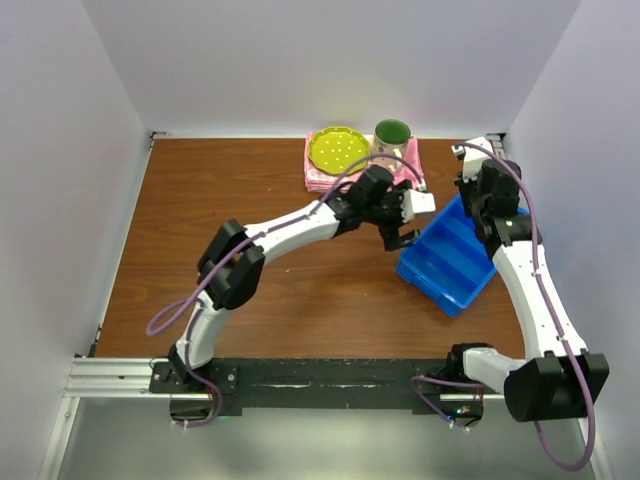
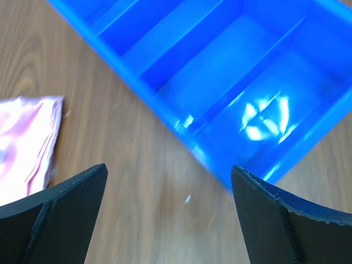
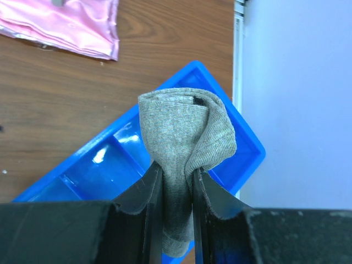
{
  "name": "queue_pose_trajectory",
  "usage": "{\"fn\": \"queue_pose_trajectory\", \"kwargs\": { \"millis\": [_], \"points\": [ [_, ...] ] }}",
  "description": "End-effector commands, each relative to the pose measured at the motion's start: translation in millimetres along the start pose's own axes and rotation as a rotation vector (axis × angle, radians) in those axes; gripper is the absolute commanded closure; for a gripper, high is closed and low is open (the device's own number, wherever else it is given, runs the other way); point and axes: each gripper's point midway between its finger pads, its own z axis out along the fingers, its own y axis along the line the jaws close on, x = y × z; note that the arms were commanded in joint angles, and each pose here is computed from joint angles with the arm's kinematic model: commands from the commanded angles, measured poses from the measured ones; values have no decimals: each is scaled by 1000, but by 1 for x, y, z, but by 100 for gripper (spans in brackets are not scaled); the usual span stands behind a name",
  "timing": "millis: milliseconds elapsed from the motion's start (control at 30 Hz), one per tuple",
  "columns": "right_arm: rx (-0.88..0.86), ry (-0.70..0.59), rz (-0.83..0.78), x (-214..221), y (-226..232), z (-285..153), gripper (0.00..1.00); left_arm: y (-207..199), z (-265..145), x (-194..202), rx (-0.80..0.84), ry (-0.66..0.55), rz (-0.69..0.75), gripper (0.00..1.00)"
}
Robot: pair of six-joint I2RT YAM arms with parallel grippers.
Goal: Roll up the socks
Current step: Adjust the storage box at the center of the board.
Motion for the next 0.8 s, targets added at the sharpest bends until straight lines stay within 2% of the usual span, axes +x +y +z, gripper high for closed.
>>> {"fn": "queue_pose_trajectory", "kwargs": {
  "millis": [0,300,767],
  "points": [
    [128,-87,57,-10,-30,-18,100,-8,30,-17,-43,-17,-26,0],
    [131,-119,69,-8,-33,-30,100,-18,55,17,-96,103,18,0],
    [59,-144,83,-12,-21,-31,100,19,17,47,-315,252,199,0]
  ]
}}
